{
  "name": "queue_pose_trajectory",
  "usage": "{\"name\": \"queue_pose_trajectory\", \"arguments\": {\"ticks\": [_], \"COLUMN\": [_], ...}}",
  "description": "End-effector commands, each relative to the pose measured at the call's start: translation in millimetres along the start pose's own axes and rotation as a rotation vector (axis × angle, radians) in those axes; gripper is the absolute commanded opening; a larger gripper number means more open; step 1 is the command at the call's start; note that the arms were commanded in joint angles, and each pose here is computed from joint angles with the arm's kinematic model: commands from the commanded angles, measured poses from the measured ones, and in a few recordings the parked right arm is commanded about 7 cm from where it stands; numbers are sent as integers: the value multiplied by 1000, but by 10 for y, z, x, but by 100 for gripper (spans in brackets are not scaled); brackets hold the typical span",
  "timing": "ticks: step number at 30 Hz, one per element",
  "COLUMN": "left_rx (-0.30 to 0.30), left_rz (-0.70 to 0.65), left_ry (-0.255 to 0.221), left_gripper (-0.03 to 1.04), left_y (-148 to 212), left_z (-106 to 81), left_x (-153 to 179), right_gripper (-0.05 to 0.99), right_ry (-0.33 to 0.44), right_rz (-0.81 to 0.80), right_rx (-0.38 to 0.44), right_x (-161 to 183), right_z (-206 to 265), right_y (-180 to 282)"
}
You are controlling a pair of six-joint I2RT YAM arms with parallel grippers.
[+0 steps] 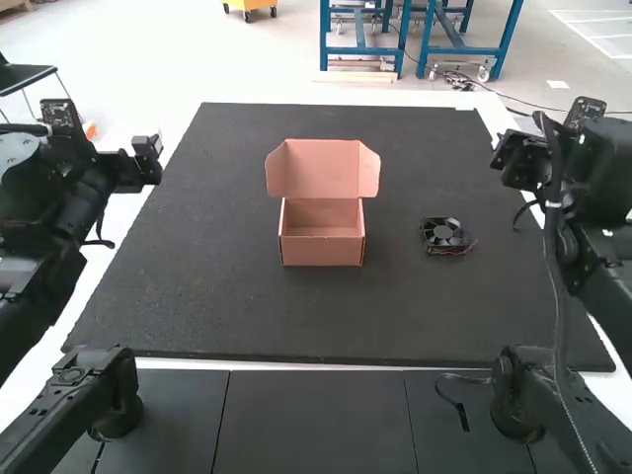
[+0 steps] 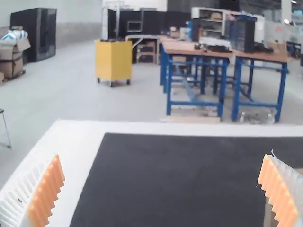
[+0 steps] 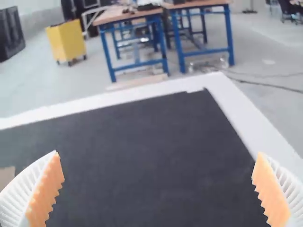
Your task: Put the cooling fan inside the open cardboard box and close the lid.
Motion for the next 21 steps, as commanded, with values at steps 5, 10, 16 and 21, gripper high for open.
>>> {"name": "queue_pose_trajectory", "arguments": {"ticks": [5, 10, 16, 21], "left_rx": [-96, 62, 199, 287], "left_rz": [95, 284, 486, 515], "left_ry": [21, 26, 75, 87], "left_gripper": [97, 97, 97, 97], "left_y": [-357, -690, -813, -769], "left_z": [118, -131, -343, -523], "left_x": [-256, 4, 345, 479], "right_gripper": [91, 91, 91, 91], "right_ry": [-1, 31, 40, 54], "right_rz": [124, 251, 510, 684], "right_rx": [20, 31, 66, 96], "right_x": [-282, -184, 286, 557], "right_z": [32, 33, -21, -74], "right_y": [-242, -431, -675, -800]}}
Point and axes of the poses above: each hand's point on the last joint's axis, 136 mm out from that joint toward the fingers, its own y axis back along the fingers, its own z axis along the line the jaws close on, x = y × z, the point moved 2 cm from there along y, back along the fingers, and after that the axes turned 1 degree about y, right-handed, at the moved point
